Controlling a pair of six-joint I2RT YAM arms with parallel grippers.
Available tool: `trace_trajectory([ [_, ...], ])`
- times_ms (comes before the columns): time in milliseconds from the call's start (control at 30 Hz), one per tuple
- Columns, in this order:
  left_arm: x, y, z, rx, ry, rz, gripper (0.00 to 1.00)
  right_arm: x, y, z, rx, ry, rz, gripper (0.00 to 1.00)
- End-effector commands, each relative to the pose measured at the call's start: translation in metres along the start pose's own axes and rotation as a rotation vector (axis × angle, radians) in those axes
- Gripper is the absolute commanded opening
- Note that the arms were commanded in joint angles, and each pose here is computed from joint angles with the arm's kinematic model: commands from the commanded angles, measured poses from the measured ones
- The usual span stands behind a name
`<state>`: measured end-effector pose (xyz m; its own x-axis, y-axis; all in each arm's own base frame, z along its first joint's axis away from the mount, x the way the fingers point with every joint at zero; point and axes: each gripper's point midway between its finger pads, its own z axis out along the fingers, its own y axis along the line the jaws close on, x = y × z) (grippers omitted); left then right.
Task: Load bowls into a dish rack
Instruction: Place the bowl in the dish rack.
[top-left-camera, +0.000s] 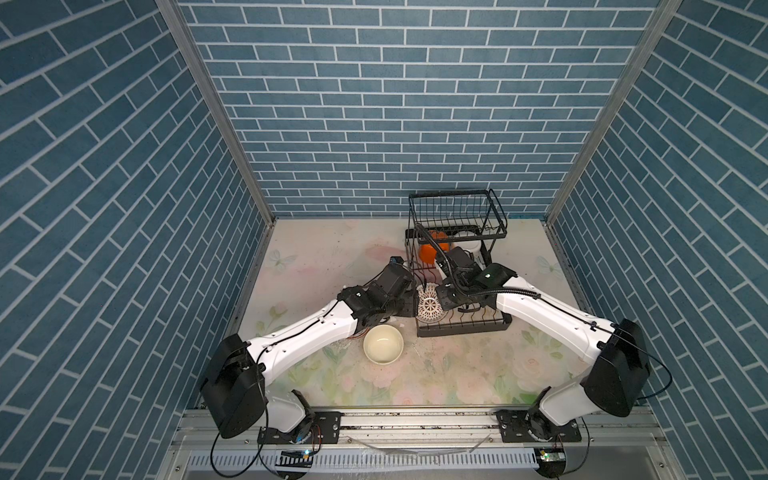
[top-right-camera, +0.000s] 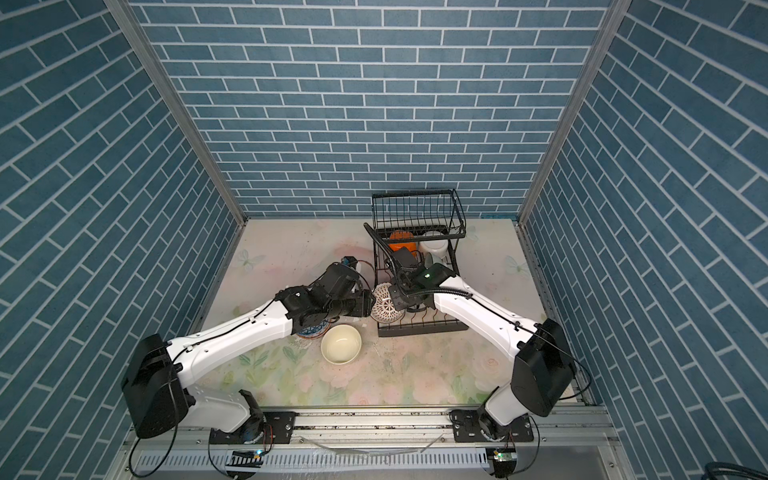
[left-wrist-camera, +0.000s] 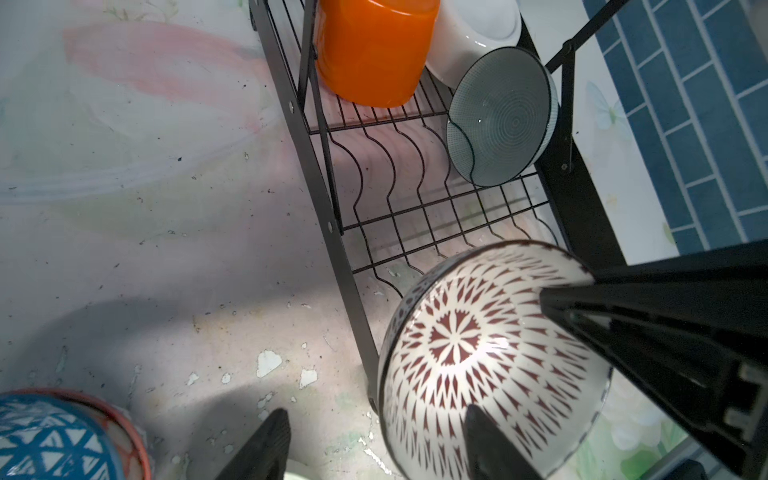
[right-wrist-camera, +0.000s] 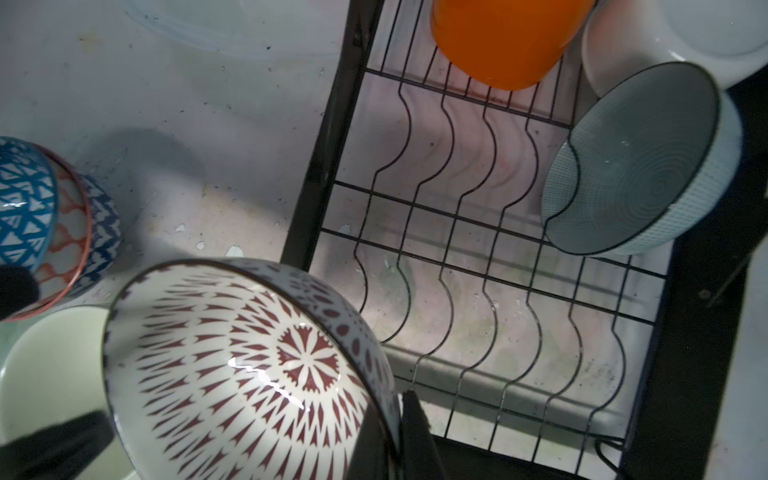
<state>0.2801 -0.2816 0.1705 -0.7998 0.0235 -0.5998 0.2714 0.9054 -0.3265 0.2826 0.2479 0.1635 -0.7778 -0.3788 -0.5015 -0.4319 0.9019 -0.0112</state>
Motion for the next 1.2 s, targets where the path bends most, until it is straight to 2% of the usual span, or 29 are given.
trace_trajectory([
  [0, -0.008, -0.001, -0.009, 0.006, -0.037, -0.003, 0.86, -0.023, -0.021, -0.019, 0.137, -0.090, -0.013, 0.00],
  [100, -0.009, 0.002, -0.013, -0.003, -0.048, -0.005, 1.00, -0.024, -0.038, -0.020, 0.254, -0.106, -0.042, 0.00],
  [400, -0.013, 0.020, -0.035, -0.051, -0.117, -0.015, 1.00, -0.038, -0.070, -0.010, 0.504, -0.167, -0.109, 0.00],
  [933, -0.010, 0.047, -0.050, -0.099, -0.161, -0.056, 1.00, -0.057, -0.088, 0.022, 0.761, -0.234, -0.188, 0.00],
  [1167, -0.009, 0.052, -0.053, -0.110, -0.166, -0.063, 1.00, -0.061, -0.089, 0.040, 0.824, -0.248, -0.228, 0.00],
])
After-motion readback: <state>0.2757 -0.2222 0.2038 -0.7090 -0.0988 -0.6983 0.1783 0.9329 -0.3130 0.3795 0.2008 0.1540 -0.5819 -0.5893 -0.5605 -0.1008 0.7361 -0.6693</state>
